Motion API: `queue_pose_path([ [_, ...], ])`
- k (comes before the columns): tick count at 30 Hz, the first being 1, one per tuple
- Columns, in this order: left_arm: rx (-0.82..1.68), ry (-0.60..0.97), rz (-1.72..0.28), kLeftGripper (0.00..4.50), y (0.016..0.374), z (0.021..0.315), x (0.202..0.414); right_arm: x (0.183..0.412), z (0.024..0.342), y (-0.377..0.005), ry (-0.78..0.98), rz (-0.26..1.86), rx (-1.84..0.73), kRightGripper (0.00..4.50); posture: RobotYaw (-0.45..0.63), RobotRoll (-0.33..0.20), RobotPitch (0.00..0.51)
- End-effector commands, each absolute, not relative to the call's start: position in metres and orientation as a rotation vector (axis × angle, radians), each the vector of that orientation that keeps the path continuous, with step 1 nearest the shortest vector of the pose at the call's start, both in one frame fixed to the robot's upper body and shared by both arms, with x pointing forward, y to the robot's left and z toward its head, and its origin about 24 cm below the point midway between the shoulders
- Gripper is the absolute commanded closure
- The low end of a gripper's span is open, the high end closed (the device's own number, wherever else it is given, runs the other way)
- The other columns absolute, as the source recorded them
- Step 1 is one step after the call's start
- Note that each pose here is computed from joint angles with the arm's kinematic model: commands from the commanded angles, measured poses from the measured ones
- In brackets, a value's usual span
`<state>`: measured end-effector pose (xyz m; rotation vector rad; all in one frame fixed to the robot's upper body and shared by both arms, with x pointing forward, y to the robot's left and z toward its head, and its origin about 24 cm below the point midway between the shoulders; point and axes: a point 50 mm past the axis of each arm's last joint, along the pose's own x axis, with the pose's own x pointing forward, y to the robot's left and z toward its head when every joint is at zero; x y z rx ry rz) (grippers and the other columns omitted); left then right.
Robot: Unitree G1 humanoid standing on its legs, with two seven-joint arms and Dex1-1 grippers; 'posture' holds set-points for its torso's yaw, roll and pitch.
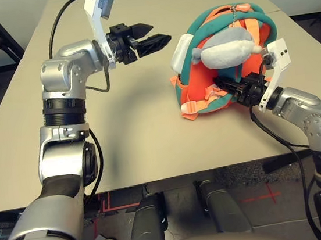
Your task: Put the pencil case into the backpack and zip it.
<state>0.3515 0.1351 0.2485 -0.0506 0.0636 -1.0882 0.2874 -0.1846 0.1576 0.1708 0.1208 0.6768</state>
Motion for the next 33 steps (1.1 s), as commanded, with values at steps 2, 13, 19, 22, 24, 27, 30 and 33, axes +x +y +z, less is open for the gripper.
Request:
queue_pose_path([
  [2, -0.069, 0.083, -1.060, 1.35, 0.139, 0.242, 0.345, 0.288, 0.143, -0.183, 0.193, 0.675, 0.178, 3.79, -0.17, 0.000, 0.154],
  [13, -0.049, 0.112, -1.076, 4.50, 0.111, 0.224, 0.350, 0.289, 0.144, -0.185, 0.187, 0.666, 0.172, 3.79, -0.19, 0.000, 0.144],
  [19, -0.089, 0.157, -1.127, 4.50, 0.073, 0.205, 0.364, 0.292, 0.146, -0.189, 0.175, 0.645, 0.170, 3.79, -0.19, 0.000, 0.144],
  [22, -0.068, 0.189, -1.123, 4.50, 0.061, 0.192, 0.371, 0.292, 0.146, -0.190, 0.172, 0.643, 0.169, 3.79, -0.19, 0.000, 0.144],
  [24, -0.062, 0.180, -1.133, 4.50, 0.054, 0.192, 0.372, 0.292, 0.147, -0.190, 0.168, 0.641, 0.169, 3.79, -0.22, 0.000, 0.141],
  [27, -0.071, 0.146, -1.178, 4.50, 0.050, 0.200, 0.369, 0.291, 0.147, -0.190, 0.163, 0.633, 0.170, 3.79, -0.22, 0.000, 0.144],
  [30, -0.082, 0.109, -1.191, 4.50, 0.061, 0.211, 0.366, 0.289, 0.146, -0.190, 0.165, 0.630, 0.173, 3.79, -0.22, 0.000, 0.145],
  [33, -0.123, 0.056, -1.211, 4.50, 0.076, 0.232, 0.358, 0.288, 0.145, -0.189, 0.168, 0.629, 0.176, 3.79, -0.22, 0.000, 0.146],
])
